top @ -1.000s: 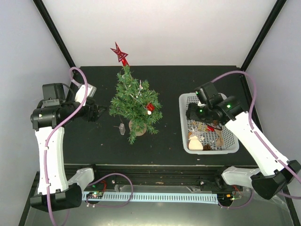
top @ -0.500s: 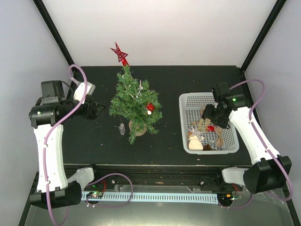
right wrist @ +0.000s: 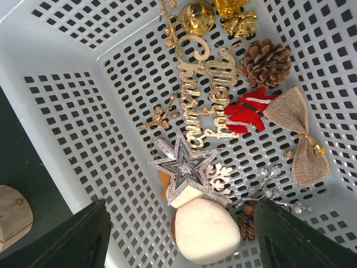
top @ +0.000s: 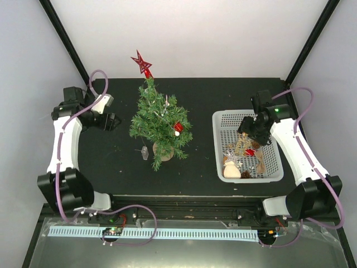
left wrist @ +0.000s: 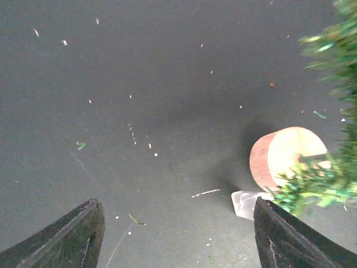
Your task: Decorate the small christmas tree
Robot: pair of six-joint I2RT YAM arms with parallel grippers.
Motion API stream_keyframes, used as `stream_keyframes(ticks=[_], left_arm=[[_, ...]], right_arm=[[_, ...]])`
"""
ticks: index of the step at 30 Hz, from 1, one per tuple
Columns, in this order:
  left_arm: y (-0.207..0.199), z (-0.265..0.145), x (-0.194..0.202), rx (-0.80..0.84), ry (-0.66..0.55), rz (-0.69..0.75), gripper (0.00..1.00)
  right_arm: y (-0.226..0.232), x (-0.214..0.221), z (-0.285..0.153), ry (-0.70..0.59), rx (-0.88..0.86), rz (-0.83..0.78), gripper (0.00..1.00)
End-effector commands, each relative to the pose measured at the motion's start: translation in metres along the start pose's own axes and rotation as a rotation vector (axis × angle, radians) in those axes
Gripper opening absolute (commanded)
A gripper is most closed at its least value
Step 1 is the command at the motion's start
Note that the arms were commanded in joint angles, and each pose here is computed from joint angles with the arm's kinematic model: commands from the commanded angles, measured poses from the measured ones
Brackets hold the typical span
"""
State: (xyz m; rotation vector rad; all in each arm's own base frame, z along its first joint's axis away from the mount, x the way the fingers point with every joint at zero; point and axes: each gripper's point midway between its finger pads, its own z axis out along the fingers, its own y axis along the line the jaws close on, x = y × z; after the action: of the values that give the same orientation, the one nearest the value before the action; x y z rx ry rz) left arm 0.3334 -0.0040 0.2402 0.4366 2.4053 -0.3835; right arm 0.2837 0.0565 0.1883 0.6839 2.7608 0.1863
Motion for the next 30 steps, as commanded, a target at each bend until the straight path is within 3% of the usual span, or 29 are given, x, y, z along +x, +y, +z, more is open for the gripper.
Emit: stream_keyframes(ticks=[1, 14, 22, 30], left_arm=[[0.016, 0.030, 0.002, 0.036, -0.004, -0.013, 0.74], [-0.020, 0.135, 0.041, 0.335, 0.191, -0.162, 0.72], [-0.038, 0.158, 0.065, 0.456, 0.257, -0.263, 0.71], [-0.072, 0.160, 0.097, 0.536, 0.345, -0.268, 0.71]], right_arm=[[0.010, -0.005, 0.002, 0.010, -0.036, -0.026, 0.71], [0.030, -0.006, -0.010, 0.005, -0.141, -0.036, 0.69], [0.028, -0.003, -0.015, -0.010, -0.150, -0.034, 0.68], [0.028, -0.003, -0.018, -0.013, -0.153, -0.038, 0.68]])
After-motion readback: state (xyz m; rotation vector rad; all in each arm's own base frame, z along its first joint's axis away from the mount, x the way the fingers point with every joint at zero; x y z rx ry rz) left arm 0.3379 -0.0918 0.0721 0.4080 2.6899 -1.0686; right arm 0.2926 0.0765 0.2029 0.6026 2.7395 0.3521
